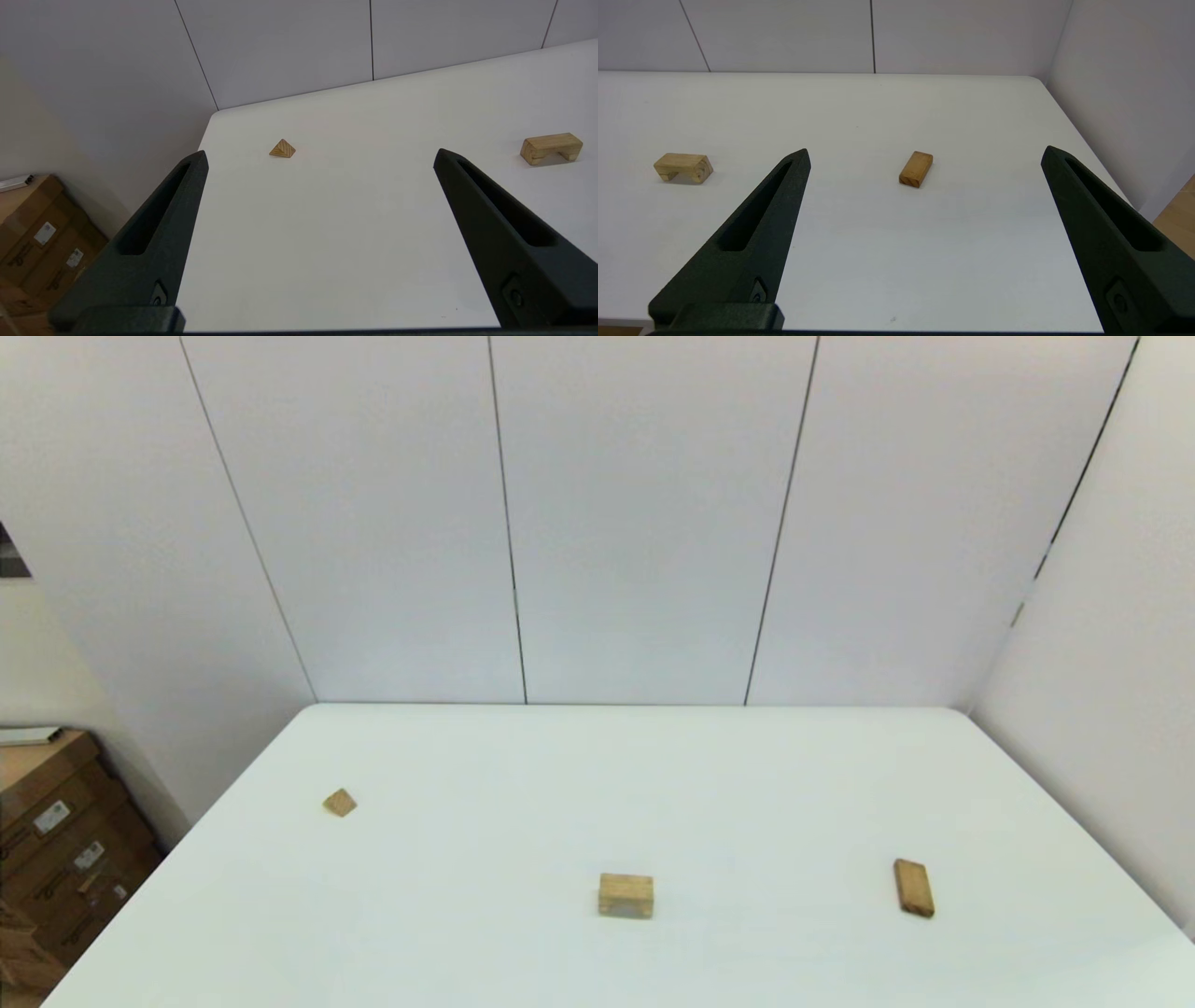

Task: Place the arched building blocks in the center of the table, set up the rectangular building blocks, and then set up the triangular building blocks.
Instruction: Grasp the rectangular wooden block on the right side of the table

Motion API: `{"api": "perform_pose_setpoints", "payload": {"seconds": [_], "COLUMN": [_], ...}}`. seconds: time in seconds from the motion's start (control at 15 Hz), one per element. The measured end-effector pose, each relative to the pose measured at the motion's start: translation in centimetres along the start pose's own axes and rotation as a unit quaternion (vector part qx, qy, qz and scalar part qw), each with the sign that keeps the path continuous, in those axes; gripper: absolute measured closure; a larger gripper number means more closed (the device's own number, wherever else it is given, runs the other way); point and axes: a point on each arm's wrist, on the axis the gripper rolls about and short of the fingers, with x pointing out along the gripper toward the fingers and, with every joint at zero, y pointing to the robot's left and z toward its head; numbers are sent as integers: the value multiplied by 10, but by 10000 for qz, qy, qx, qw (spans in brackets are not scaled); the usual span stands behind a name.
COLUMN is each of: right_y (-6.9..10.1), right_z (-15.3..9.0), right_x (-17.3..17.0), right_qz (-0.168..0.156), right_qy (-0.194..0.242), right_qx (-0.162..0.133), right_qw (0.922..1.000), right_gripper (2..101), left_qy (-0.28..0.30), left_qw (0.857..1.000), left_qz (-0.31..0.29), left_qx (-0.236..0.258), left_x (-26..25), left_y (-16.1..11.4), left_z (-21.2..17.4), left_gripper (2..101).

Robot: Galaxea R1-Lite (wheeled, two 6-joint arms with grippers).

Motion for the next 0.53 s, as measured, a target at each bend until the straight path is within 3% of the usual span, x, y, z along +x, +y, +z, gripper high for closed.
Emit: {"api": "perform_pose_setpoints", "payload": {"seconds": [0.2, 0.53], "right_y": [0, 0], "right_z": [0, 0], "right_x": [0, 0], "right_qz": [0, 0], "right_qy": [0, 0], "right_qx": [0, 0], "right_qw": [10000, 10000], "right_gripper": [43, 43], "left_qy": [-147, 153], "left_qw": [9998, 9994], "left_qz": [35, 79], "left_qx": [-147, -310], "left_x": [7, 9], "left_y": [-2, -3], "left_z": [-18, -29], "left_gripper": [54, 54]}}
